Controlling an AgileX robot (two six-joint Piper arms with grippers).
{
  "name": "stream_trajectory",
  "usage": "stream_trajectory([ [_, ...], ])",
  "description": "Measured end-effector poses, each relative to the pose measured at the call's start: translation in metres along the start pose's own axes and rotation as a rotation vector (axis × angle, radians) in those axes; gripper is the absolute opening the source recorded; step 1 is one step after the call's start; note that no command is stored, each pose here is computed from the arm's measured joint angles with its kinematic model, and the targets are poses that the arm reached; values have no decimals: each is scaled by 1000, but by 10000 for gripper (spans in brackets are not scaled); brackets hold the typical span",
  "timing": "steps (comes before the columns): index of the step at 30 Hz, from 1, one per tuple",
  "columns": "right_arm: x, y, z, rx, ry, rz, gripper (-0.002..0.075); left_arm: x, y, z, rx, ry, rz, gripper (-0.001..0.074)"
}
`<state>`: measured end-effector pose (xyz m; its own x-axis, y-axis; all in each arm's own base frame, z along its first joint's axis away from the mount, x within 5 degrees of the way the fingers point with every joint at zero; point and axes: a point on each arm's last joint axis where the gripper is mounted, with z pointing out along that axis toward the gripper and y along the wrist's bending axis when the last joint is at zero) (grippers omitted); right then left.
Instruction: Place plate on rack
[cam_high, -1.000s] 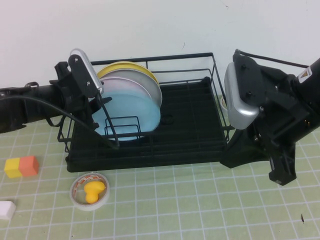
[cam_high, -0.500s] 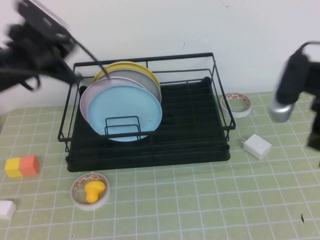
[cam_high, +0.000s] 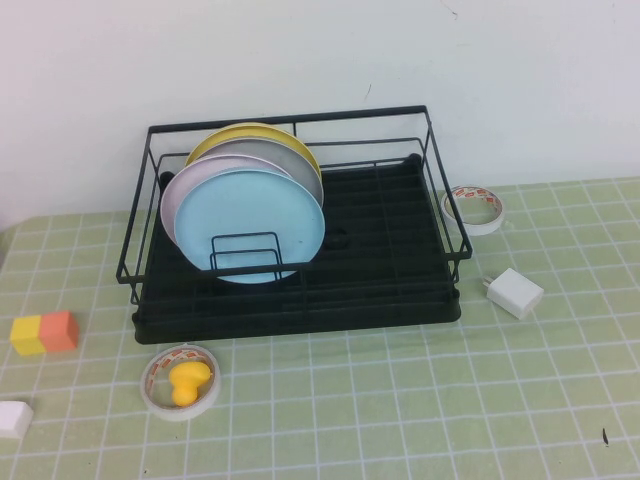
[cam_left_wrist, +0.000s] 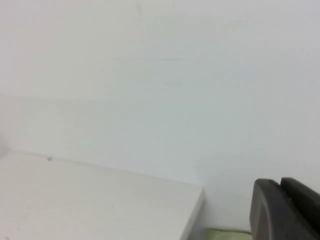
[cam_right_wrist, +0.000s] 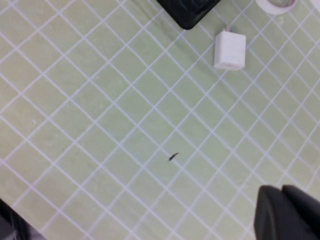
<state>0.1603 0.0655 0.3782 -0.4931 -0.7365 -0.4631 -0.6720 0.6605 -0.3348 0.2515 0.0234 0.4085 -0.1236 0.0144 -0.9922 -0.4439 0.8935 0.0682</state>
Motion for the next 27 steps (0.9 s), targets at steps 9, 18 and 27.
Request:
stream_trajectory([
  [9,87,55,31,-4,-143,116,1,45,31,-76,192,-49,-183,0],
  [18,134,89,55,-23,-293,193,1,118,20,-112,509,9,-163,0],
  [27,133,89,54,-18,-324,206,1,142,-3,-129,814,52,-130,-1],
])
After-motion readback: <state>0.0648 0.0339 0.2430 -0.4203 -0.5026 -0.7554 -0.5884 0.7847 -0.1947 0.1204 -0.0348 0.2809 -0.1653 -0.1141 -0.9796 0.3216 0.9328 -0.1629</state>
